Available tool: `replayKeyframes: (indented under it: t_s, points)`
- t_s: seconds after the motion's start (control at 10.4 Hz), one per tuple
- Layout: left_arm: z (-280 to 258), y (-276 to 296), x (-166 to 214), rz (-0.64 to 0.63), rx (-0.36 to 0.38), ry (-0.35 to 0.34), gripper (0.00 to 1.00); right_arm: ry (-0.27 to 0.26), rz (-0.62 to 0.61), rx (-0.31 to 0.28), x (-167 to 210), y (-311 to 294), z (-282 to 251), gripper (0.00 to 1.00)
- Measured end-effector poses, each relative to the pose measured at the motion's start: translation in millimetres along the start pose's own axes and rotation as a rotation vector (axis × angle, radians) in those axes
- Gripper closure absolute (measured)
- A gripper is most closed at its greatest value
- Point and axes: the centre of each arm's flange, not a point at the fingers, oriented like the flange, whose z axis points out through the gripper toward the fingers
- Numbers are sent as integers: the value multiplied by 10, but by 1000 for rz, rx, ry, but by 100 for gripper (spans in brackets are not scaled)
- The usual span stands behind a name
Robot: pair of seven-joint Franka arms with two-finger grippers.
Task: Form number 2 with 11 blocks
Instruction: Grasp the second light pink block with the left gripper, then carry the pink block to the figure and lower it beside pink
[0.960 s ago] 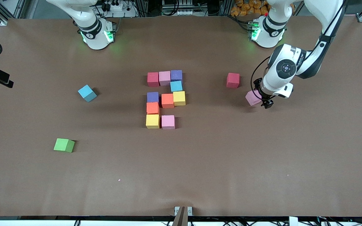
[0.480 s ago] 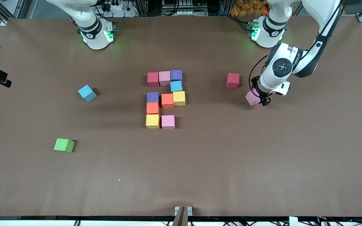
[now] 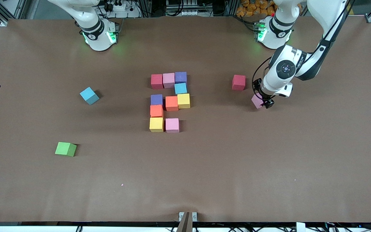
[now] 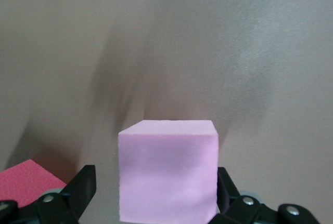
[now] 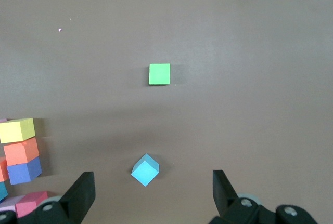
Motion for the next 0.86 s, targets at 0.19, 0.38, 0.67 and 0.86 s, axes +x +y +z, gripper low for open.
replayKeyframes:
  t_s: [0.19, 0.38, 0.67, 0.86]
  points:
    - [73, 6, 16, -12, 15, -3, 0, 12, -8, 8, 32, -46, 13, 0]
    - [101, 43, 64, -35, 21, -3, 1, 3, -32, 36, 52, -203, 61, 0]
    - [104, 139, 164, -70, 24, -9, 36, -21, -72, 47, 54, -454, 175, 0]
    - [85, 144, 137, -64, 17, -14, 37, -17, -60, 51, 71, -394, 193, 0]
